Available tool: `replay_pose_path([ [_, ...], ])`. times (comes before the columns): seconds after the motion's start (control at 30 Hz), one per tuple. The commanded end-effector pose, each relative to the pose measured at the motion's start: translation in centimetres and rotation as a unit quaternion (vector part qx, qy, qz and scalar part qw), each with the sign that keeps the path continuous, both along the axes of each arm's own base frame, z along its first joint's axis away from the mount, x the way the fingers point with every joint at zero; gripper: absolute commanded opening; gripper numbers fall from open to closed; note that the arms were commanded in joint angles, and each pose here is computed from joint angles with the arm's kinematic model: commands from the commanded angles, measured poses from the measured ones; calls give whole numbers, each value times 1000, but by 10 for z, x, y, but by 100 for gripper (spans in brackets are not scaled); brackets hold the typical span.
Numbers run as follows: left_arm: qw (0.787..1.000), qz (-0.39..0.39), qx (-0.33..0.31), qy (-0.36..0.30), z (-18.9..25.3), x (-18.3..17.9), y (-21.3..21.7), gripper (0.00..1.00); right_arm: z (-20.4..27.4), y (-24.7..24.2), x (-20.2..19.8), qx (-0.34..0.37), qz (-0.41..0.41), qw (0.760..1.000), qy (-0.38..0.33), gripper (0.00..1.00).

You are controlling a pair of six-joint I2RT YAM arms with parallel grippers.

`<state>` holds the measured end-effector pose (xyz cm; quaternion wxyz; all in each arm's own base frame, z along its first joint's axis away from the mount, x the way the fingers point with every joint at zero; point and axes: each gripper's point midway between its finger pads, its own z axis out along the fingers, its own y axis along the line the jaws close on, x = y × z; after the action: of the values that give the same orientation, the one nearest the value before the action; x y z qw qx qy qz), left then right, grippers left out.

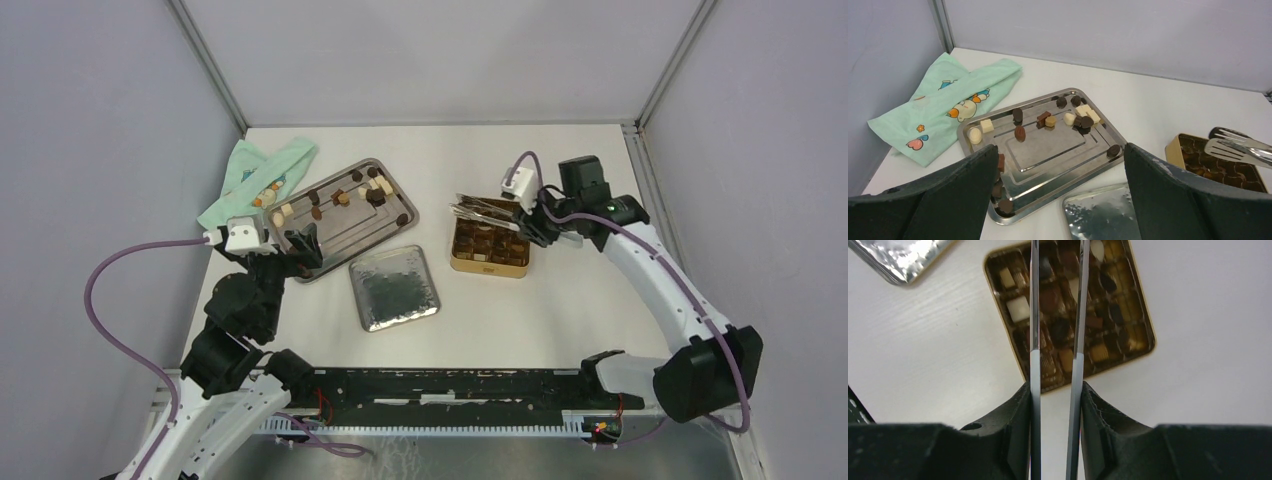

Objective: Pack the chocolate
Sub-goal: Pick up the fake chocolate from the plate, then place the fake chocolate in the packing box.

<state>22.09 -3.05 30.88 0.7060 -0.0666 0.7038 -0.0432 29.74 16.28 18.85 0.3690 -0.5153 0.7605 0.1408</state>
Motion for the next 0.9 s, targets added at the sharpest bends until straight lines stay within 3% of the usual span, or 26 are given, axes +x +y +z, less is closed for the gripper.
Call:
replay_pose_path([
  [0.0, 1000, -8, 9, -13, 7, 0, -1, 100, 9, -39, -22, -7, -15, 1000, -18, 9],
  [0.37, 1000, -22, 12, -5, 3, 3, -8, 100, -7, -120, -61, -76, -95, 993, -1, 10],
  [0.87, 1000, -28, 12, -3, 2, 4, -11, 100, -41, -130, -81, -99, -94, 990, 41, 17],
])
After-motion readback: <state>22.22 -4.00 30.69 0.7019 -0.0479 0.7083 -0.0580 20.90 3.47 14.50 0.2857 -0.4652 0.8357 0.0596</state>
